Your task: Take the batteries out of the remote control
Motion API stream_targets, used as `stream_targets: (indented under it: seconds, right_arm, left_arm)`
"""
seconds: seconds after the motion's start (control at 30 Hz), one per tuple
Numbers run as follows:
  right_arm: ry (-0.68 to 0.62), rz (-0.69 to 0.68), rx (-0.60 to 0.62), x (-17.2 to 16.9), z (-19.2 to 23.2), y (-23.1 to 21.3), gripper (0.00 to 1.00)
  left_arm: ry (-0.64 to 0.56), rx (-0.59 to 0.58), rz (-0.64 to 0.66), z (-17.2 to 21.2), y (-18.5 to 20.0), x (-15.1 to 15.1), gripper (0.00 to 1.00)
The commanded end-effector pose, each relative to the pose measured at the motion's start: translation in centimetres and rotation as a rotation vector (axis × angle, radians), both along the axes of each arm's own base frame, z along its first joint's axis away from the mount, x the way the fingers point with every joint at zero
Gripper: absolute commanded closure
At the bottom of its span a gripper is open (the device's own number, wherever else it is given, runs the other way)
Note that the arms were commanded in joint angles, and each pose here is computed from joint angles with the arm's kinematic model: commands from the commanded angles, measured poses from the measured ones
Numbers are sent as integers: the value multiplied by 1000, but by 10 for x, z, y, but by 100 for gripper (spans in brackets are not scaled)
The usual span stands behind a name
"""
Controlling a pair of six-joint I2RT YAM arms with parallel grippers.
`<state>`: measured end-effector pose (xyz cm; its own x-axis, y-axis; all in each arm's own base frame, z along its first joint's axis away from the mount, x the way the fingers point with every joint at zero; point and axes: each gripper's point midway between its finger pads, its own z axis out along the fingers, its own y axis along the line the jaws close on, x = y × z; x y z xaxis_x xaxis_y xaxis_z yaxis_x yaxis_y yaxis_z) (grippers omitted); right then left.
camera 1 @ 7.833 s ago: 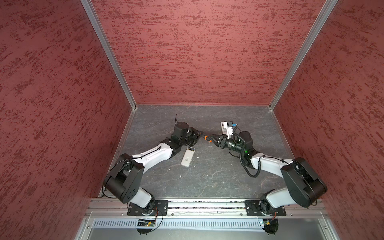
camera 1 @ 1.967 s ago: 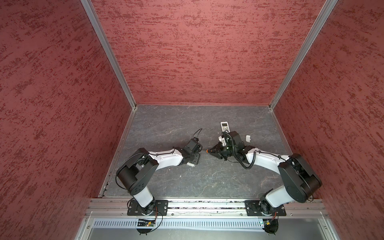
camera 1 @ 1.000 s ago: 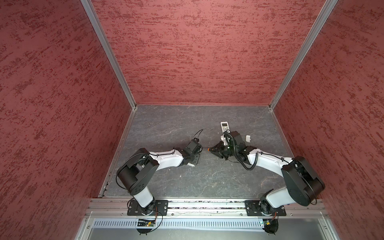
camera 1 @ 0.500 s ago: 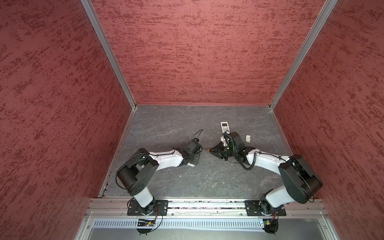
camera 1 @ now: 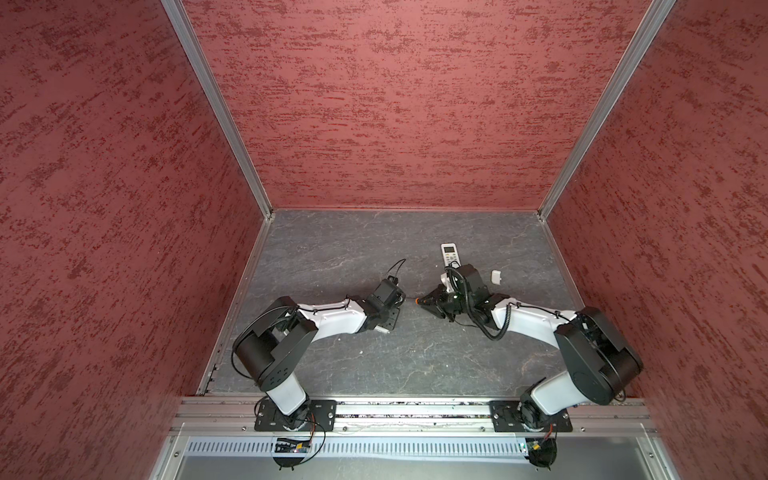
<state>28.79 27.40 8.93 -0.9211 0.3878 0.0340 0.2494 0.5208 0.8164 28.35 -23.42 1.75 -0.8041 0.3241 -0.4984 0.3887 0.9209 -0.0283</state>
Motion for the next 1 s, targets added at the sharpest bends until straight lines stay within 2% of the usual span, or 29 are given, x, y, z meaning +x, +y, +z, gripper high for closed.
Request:
stream_targets:
  seconds: [0.0,0.97]
  right_arm:
    - [-23,-16,14,6,8,5,100]
    - [-5,-7,4,1,-2,7,100]
  left_arm:
    - [163,66,-25,-34,19,-36,50]
    - [165,62,-27,-33,18,-36,50]
